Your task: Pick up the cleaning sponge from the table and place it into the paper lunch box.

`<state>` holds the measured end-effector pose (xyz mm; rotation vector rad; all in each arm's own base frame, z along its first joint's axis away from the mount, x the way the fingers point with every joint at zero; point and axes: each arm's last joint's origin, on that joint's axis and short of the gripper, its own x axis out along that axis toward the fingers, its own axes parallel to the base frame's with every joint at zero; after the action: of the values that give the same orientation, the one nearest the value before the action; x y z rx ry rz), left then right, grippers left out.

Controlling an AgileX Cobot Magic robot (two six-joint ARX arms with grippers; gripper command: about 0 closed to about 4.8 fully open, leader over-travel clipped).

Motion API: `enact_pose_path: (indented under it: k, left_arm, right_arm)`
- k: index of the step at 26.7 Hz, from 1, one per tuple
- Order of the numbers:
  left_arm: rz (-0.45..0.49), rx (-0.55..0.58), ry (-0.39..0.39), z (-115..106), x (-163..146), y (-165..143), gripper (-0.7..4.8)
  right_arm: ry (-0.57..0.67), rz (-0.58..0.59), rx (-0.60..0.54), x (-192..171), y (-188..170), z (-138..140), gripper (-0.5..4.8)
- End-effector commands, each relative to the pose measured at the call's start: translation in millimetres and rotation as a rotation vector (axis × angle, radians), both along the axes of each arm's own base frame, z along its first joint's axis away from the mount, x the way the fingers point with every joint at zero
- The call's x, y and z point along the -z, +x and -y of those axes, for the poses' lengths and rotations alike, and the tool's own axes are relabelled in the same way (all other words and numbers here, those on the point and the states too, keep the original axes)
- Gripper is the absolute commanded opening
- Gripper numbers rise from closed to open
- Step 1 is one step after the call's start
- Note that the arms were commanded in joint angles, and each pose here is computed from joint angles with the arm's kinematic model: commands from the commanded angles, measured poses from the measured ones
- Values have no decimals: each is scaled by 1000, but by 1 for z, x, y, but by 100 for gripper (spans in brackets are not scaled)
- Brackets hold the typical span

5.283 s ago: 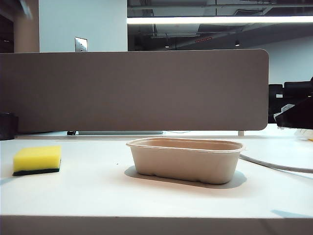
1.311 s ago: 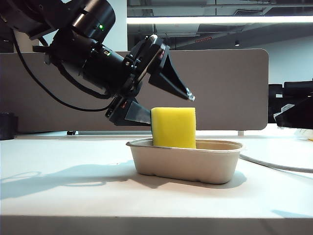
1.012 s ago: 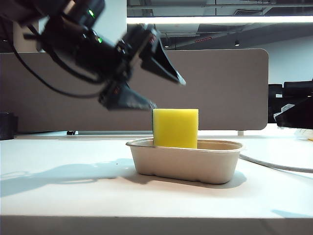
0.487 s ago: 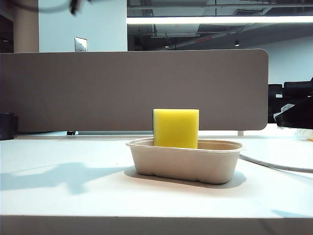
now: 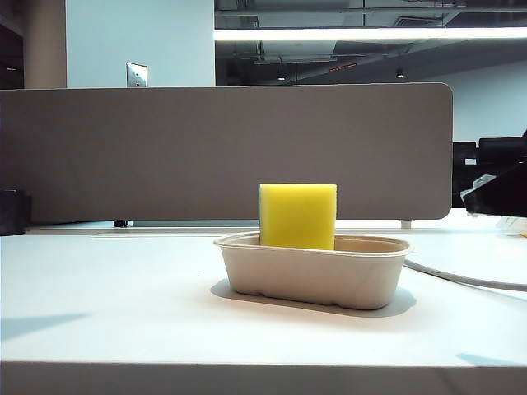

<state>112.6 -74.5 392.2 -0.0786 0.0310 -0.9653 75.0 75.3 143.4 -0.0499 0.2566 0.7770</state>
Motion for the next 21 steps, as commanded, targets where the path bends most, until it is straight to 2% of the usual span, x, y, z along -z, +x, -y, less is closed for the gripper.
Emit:
enact_pose_path:
  k: [1,7,15,17,21]
  left_arm:
    - [-65,-74,39,-10,6,-14,-4]
    - [-76,-77,46,-20,8,-34,-4]
    - [-69,-76,45,-22,8,-37,-4]
    - [-31,-84,94,-22,10,-37,-4]
    - [-58,-187,220,-24,22,-34,-4]
  right_arm:
    - [14,13,0,-2,0,0,-5]
    - [14,13,0,-2,0,0,-5]
    - [13,13,0,-2,0,0,-5]
    - [13,13,0,-2,0,0,-5]
    - [14,13,0,-2,0,0,-5]
